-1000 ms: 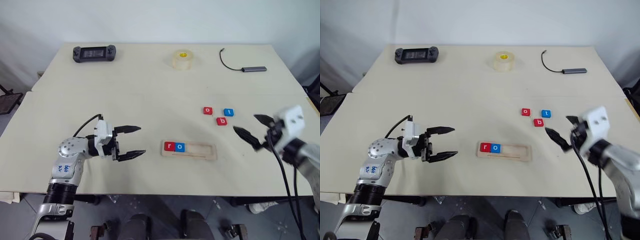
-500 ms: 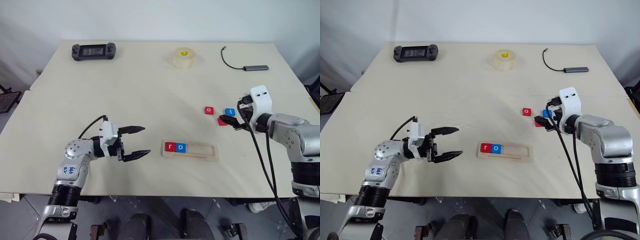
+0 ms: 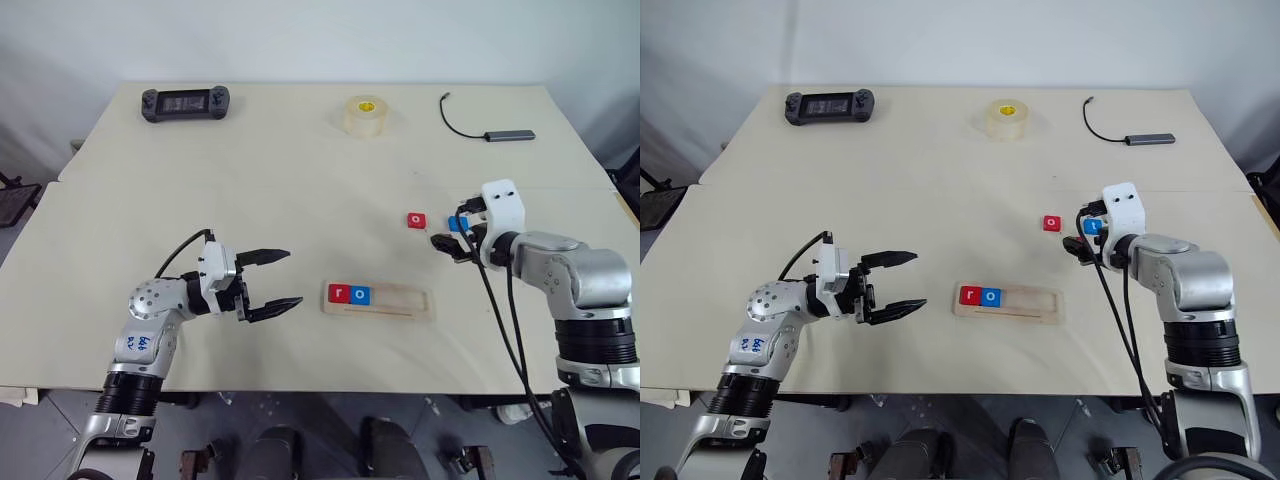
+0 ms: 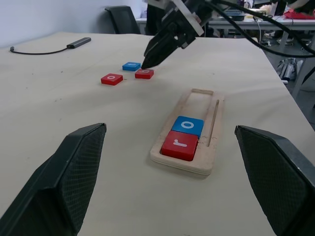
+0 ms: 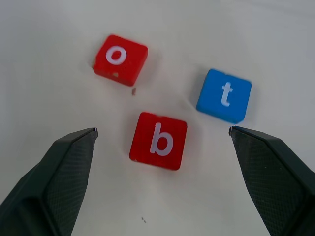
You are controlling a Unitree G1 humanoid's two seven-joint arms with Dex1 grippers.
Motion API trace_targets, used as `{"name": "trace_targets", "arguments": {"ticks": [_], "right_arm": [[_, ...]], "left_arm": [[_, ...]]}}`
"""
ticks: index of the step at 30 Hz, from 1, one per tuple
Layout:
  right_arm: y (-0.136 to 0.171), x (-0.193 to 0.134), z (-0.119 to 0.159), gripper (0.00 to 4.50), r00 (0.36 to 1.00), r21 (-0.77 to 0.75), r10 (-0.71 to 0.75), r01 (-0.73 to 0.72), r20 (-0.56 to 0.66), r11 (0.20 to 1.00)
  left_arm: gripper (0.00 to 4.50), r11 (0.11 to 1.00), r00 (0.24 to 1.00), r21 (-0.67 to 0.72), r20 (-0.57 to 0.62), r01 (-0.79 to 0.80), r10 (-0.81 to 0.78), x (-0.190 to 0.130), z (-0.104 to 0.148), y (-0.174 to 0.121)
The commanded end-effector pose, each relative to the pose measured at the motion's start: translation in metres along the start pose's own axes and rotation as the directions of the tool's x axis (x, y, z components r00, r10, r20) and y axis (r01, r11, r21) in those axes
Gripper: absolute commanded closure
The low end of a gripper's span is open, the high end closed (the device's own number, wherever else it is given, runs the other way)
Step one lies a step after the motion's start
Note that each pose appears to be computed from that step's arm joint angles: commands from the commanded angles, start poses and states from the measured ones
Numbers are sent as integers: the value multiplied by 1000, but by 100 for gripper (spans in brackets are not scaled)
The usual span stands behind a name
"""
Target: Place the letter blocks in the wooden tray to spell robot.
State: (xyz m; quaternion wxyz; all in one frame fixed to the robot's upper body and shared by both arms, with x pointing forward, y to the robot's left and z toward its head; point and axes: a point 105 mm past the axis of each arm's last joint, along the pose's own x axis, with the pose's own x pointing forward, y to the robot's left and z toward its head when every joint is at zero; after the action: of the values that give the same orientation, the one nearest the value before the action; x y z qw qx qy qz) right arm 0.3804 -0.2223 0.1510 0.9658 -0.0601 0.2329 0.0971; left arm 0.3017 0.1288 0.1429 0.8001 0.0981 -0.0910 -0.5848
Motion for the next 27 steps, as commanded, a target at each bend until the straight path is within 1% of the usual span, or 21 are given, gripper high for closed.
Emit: {"name": "trace_targets", "arguments": {"ticks": [1, 5, 9, 12, 13, 14, 19, 25, 27], "right_arm": [[-2, 3, -1, 0, 999, 30, -39, 39, -1, 999], [-6, 8, -6, 0, 997, 58, -80, 81, -18, 995], [-2, 12, -9, 0, 997, 72, -78, 79, -22, 994], [0, 14, -15, 59, 996, 85, -79, 82, -35, 993], [1, 14, -16, 86, 996, 90, -82, 85, -36, 992], [1, 14, -17, 125, 996, 92, -80, 84, -38, 992], [-2, 12, -21, 284, 995, 107, -93, 97, -44, 990], [-8, 2, -22, 284, 993, 111, -114, 117, -30, 987], [-12, -10, -23, 284, 991, 105, -132, 133, -20, 986]], "left_arm": [[5, 999, 1000, 39, 9, 12, -12, 2, 7, -4], [5, 999, 1000, 43, 17, 6, -7, 3, 9, -5], [5, 999, 1000, 46, 23, 4, -5, 4, 11, -6], [0, 999, 1000, 45, 22, 4, -5, 4, 11, -7], [0, 999, 1000, 45, 21, 5, -6, 4, 11, -7], [0, 999, 1000, 45, 19, 10, -11, 4, 10, -7], [0, 998, 1000, 47, 11, 29, -29, 5, 10, -8], [0, 998, 998, 44, 10, 55, -56, 9, 9, -9], [0, 997, 998, 41, 16, 67, -68, 12, 10, -10]]}}
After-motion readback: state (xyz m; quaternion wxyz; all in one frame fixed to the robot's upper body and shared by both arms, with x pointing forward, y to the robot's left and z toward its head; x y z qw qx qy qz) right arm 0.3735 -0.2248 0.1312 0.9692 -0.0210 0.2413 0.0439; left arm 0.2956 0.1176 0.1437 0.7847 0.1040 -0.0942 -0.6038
